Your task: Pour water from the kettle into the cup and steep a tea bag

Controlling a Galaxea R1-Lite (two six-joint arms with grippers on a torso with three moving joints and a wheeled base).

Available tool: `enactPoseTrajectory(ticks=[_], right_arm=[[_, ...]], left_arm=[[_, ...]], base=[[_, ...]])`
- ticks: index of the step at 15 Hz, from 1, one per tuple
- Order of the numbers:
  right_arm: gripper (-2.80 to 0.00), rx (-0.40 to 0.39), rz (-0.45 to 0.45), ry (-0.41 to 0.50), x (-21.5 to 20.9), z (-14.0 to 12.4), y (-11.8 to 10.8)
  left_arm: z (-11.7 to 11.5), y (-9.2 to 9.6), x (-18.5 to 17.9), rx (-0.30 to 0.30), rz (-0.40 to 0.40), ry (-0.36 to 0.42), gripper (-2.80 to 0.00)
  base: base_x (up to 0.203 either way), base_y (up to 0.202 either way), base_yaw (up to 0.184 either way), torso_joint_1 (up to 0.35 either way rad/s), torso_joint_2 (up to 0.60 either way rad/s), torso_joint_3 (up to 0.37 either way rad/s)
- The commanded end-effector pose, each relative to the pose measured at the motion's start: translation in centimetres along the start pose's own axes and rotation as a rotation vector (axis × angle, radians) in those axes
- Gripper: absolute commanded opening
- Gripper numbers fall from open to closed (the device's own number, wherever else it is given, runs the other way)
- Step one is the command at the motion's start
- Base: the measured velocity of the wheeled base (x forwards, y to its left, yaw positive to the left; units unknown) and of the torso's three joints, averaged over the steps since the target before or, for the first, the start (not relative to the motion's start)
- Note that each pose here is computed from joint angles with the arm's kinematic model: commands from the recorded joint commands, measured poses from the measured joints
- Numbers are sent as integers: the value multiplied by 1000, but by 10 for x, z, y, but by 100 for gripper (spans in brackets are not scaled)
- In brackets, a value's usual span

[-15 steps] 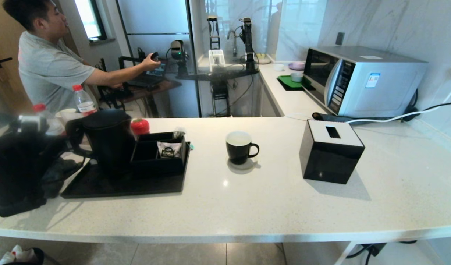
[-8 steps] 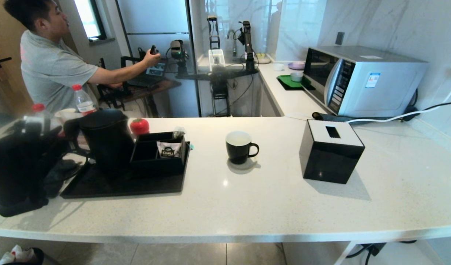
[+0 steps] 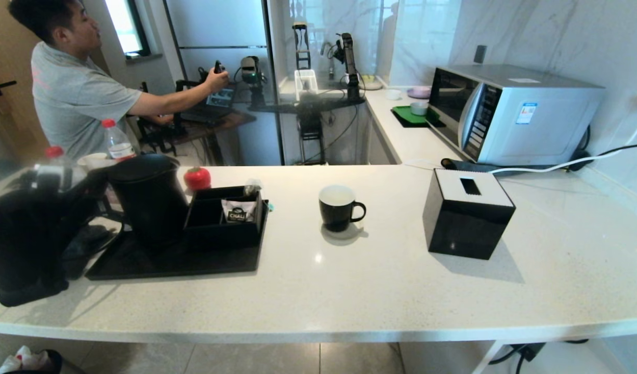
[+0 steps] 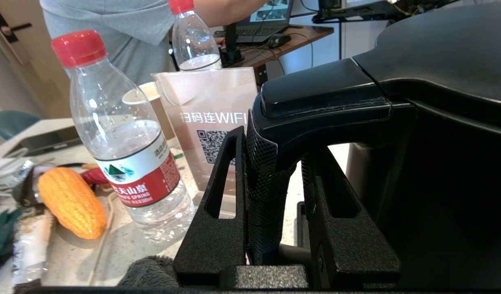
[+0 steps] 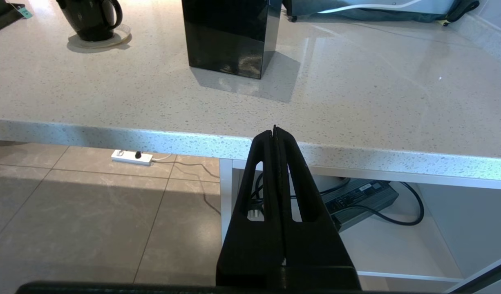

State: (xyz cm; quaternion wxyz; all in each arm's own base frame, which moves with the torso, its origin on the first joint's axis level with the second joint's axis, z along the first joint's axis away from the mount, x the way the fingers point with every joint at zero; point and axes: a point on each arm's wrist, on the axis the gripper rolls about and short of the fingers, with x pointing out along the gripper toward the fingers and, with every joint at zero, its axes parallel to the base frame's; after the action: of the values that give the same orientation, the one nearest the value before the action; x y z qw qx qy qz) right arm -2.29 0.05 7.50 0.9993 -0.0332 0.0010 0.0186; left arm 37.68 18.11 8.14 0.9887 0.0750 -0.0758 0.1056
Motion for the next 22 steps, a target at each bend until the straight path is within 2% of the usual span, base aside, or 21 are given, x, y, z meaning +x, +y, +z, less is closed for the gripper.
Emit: enactPoseTrajectory(ticks=[1,6,9,14,22], right_arm=[[-280,-1,1,1,0,0,0],[-280,-1,1,1,0,0,0],[-280,-1,1,1,0,0,0],[-280,-1,1,1,0,0,0],[-280,-1,1,1,0,0,0]], left_arm=[[9,0,-1,28,3,-52,-280],[29,1,-3,43,19,-94,-280],[36,2,-5,41,62,-103,-280],[45,-1,-26,-27,81,-64,-280],[62,-1,-34,-58,103,-91,-280]], base=[[0,0,0,0,0,0],[0,0,0,0,0,0],[0,0,0,0,0,0],[0,0,0,0,0,0],[0,0,0,0,0,0]])
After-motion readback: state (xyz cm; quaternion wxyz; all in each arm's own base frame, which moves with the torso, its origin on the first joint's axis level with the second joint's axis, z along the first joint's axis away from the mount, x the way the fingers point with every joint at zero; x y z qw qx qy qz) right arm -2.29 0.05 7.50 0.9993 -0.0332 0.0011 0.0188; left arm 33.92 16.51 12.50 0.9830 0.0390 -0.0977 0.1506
